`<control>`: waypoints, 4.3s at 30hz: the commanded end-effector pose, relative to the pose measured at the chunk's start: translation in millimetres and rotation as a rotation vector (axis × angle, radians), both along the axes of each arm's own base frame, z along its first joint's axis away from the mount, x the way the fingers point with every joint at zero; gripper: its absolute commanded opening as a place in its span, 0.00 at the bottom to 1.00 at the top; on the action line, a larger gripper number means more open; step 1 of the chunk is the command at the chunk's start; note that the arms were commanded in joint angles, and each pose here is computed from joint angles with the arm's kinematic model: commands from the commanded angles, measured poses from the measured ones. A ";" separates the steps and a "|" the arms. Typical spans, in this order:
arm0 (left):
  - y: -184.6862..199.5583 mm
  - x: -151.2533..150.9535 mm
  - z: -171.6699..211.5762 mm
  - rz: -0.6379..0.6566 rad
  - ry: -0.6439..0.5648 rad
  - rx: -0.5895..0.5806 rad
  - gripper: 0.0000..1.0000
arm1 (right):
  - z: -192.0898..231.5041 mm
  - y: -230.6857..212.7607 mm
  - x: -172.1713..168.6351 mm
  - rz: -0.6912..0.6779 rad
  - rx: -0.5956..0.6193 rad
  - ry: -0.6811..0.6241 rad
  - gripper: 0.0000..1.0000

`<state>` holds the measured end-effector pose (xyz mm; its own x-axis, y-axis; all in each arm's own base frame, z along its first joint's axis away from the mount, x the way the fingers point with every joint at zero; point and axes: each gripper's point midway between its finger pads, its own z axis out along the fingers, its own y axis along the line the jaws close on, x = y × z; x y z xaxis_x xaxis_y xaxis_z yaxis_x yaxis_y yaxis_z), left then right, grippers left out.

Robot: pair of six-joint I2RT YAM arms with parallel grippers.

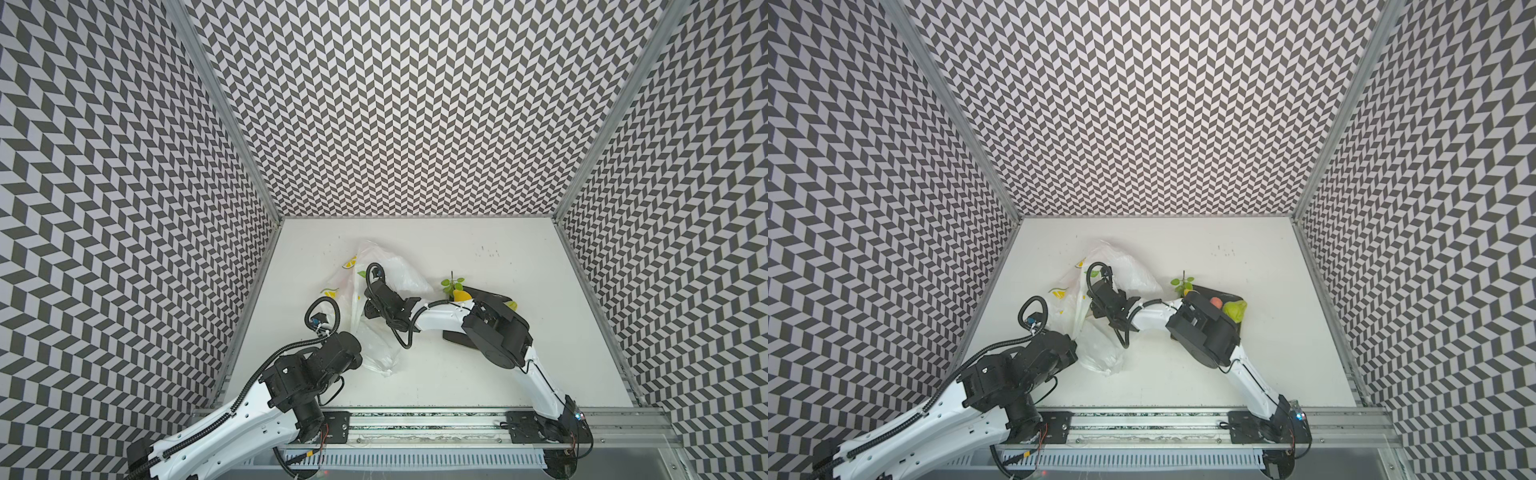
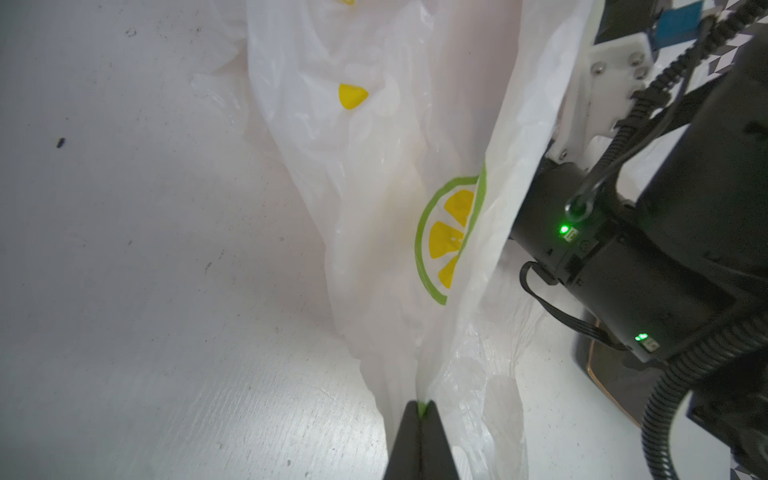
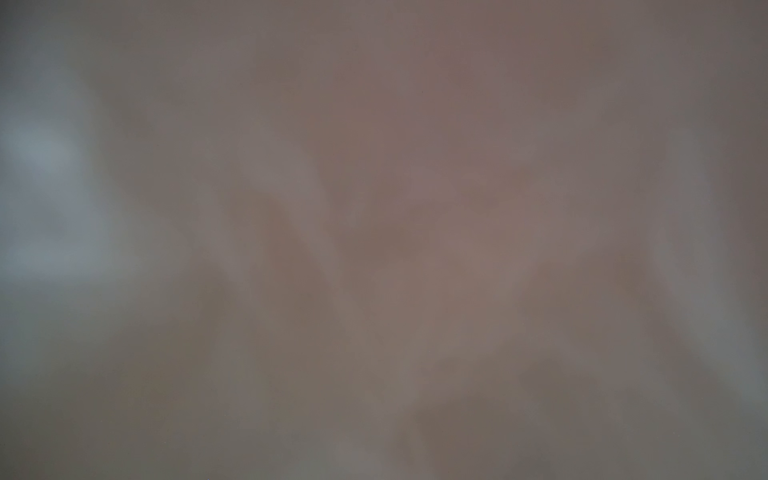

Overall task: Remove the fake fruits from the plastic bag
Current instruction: 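Reach the right gripper deep inside the bag toward the red peach, then grasp the red peach and pull it out of the bag with the right gripper, then lower the red peach onto the black pad and open the right gripper, then move the right gripper back into the bag opening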

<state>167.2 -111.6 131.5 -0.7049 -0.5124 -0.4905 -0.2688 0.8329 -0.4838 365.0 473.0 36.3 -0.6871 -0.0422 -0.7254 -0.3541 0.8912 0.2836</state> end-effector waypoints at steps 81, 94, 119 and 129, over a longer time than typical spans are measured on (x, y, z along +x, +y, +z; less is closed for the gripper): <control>-3.3 24.3 37.7 -0.012 -0.237 -0.033 0.00 | 18.0 -383.2 -133.7 -0.640 0.088 0.095 0.35; -2.8 23.7 34.0 -0.006 -0.222 -0.030 0.00 | 13.2 -390.6 -129.8 -0.668 0.076 0.105 0.56; -12.0 16.3 17.5 -0.024 -0.205 -0.149 0.00 | 219.2 -232.4 -123.3 0.108 0.443 -0.054 0.55; -13.2 18.0 28.9 -0.037 -0.226 -0.143 0.00 | 198.1 -112.7 -132.1 0.274 0.420 0.018 0.46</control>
<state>181.9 -125.3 145.8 -0.6287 -0.5473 -0.5525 -0.1220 0.7711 -0.6250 229.0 333.0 233.6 -0.7162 0.0552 -0.6957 -0.5210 0.6210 0.5856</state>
